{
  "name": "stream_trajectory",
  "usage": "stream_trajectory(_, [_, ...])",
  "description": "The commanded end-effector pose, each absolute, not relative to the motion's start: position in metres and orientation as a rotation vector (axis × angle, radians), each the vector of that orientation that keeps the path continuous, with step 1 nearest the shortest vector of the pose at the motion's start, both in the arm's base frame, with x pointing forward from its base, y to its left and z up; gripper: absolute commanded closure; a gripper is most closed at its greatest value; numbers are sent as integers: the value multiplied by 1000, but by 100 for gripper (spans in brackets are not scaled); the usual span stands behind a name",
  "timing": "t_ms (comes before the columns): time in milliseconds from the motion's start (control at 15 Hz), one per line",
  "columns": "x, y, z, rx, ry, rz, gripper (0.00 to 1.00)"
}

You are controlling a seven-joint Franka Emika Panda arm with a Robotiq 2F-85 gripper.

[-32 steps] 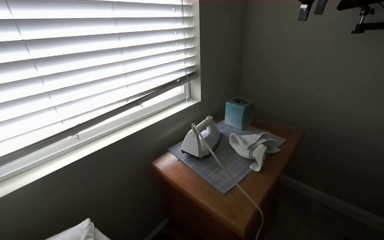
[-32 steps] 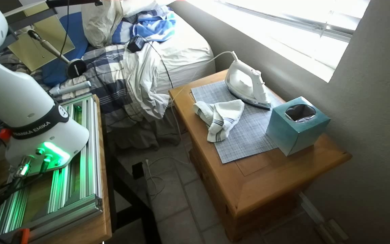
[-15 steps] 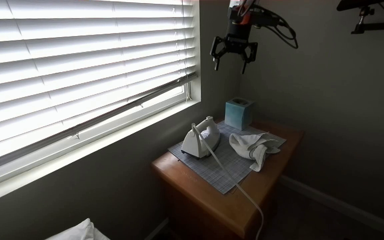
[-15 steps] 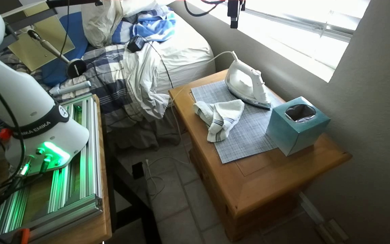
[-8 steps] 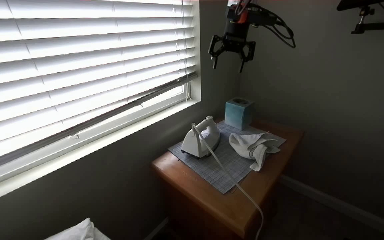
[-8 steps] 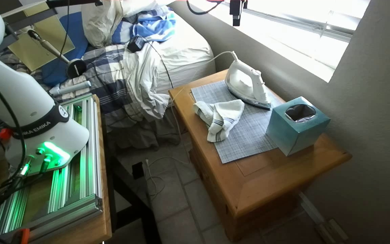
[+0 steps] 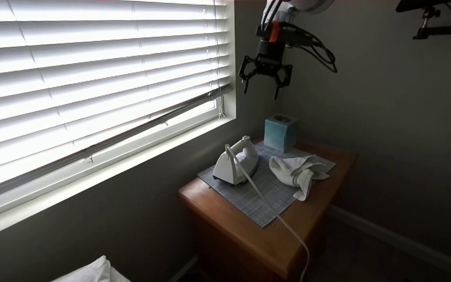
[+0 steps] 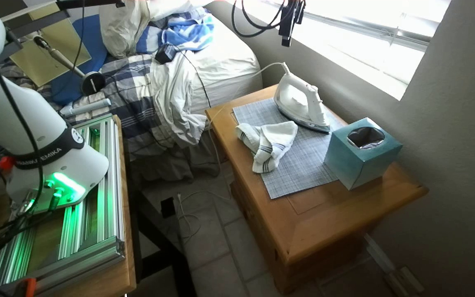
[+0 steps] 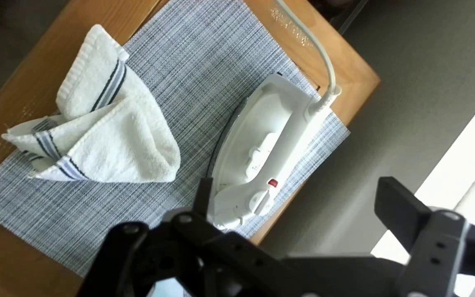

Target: Lift the pressing iron make it face towards the window and move it to the left

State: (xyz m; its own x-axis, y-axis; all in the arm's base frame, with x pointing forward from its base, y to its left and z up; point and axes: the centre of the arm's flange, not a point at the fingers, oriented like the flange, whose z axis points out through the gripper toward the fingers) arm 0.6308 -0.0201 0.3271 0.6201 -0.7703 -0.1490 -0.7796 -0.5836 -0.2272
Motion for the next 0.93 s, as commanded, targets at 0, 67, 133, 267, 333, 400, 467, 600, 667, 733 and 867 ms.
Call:
stream_trajectory(0, [678, -14, 281, -2485, 1344, 143, 0])
stream_trajectory(67, [684, -11, 266, -2469, 1365, 165, 0])
stream_trajectory(133, [690, -7, 252, -2458, 1387, 184, 0])
stream_trajectory(267, [701, -1, 229, -2441, 1422, 206, 0])
stream_trajectory(333, [706, 2, 219, -2423, 1455, 204, 0])
stream_trajectory(400, [709, 5, 209, -2405, 1485, 208, 0])
stream_trajectory(467, [712, 7, 201, -2389, 1513, 216, 0])
stream_trajectory(600, [715, 10, 184, -2372, 1573, 215, 0])
stream_trajectory(667, [716, 11, 178, -2358, 1590, 221, 0])
stream_trajectory(733, [718, 10, 171, -2345, 1613, 217, 0])
stream_trajectory(867, [720, 7, 159, -2317, 1646, 220, 0])
